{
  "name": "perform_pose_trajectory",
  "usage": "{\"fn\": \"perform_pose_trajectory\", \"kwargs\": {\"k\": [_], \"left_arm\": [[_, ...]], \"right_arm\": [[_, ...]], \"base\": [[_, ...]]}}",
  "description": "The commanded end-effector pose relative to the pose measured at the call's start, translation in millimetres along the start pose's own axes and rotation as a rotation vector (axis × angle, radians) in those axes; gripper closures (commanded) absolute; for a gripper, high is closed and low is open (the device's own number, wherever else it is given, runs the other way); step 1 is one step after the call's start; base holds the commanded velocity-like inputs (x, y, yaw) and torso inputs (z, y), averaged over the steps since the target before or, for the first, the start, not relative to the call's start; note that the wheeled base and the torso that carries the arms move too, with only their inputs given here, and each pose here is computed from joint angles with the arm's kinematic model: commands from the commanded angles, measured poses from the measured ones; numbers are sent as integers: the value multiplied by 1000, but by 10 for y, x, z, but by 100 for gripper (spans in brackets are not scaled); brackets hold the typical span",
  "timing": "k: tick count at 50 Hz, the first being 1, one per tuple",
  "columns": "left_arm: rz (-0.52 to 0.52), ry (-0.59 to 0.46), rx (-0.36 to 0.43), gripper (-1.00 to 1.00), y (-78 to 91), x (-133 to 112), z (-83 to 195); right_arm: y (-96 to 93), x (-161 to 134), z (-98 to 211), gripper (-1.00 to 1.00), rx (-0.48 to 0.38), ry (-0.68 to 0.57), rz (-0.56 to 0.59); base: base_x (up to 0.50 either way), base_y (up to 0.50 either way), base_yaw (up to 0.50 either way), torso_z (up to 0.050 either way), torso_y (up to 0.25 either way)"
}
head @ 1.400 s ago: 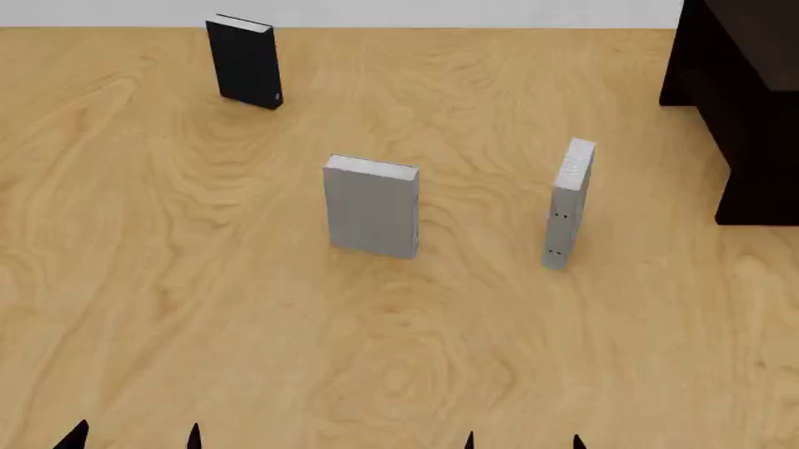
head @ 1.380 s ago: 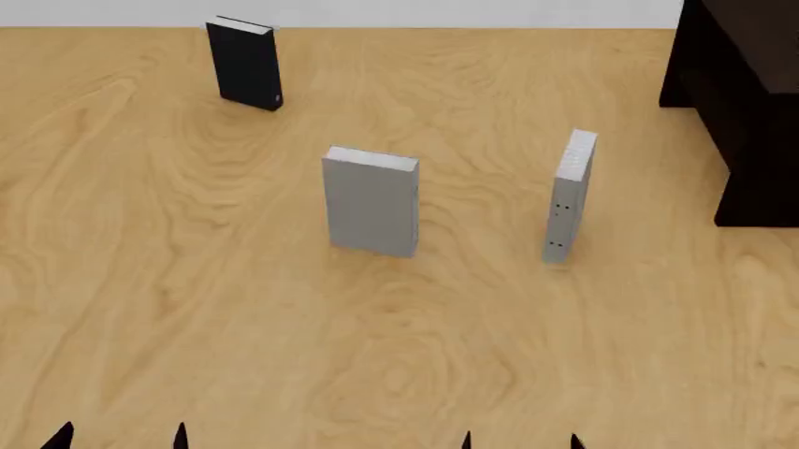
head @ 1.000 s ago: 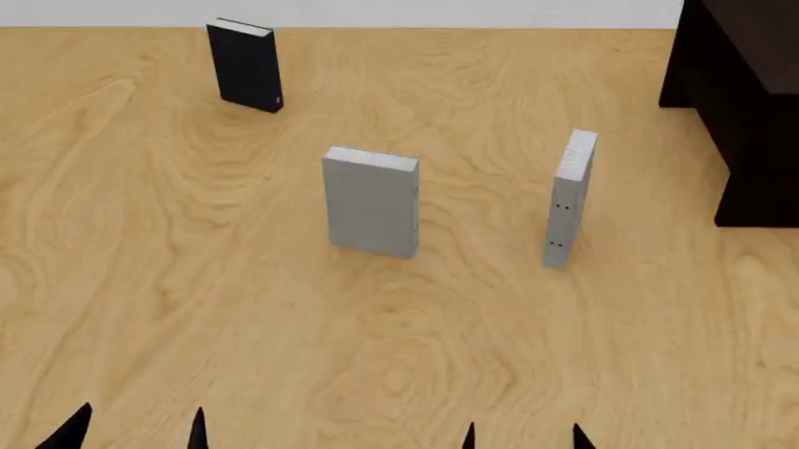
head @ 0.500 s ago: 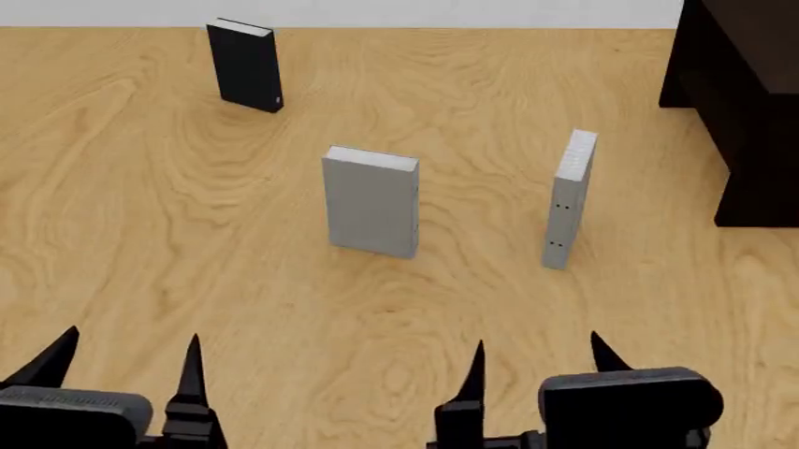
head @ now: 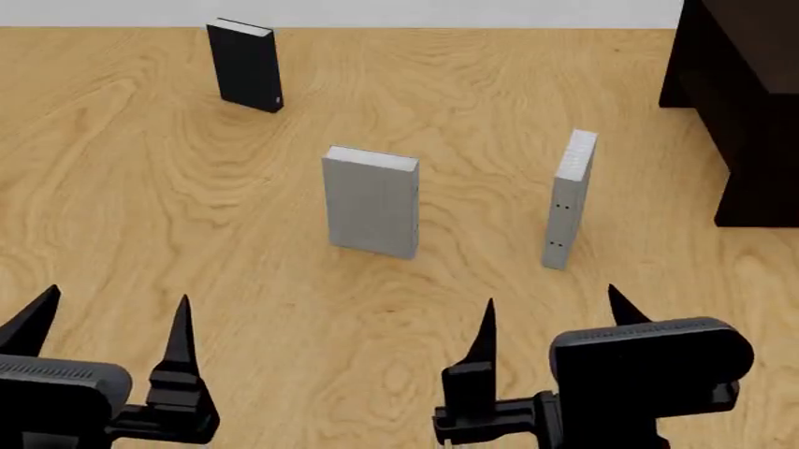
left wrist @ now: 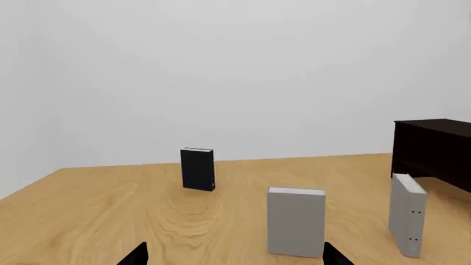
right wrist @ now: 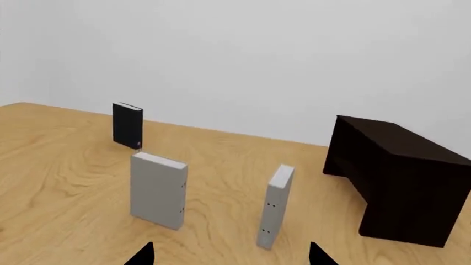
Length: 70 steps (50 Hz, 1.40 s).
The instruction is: Pick up the book on the right and place it on the cabinet shelf.
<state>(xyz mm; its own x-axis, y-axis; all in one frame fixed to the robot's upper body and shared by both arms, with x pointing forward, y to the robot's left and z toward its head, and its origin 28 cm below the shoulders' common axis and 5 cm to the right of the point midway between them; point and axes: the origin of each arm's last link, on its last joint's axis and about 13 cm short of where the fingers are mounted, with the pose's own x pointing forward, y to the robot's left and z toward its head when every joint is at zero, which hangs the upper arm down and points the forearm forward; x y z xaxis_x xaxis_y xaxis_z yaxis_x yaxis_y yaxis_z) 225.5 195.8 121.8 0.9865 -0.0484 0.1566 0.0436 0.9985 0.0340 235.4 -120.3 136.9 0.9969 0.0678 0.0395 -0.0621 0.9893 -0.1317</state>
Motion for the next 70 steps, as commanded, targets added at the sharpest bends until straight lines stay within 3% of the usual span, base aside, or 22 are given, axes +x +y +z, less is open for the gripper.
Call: {"fn": "perform_pose_trajectory", "kwargs": {"k": [1, 70], "left_arm": [[0, -19, 7, -100, 1, -1, 33], [22, -29, 22, -100, 0, -2, 79]], "right_arm": [[-8, -2, 18, -100, -10, -6, 3], [-38, -63, 49, -100, -30, -45, 0]], "base": [[0, 0, 0, 0, 0], [217, -110, 0, 0, 0]]}}
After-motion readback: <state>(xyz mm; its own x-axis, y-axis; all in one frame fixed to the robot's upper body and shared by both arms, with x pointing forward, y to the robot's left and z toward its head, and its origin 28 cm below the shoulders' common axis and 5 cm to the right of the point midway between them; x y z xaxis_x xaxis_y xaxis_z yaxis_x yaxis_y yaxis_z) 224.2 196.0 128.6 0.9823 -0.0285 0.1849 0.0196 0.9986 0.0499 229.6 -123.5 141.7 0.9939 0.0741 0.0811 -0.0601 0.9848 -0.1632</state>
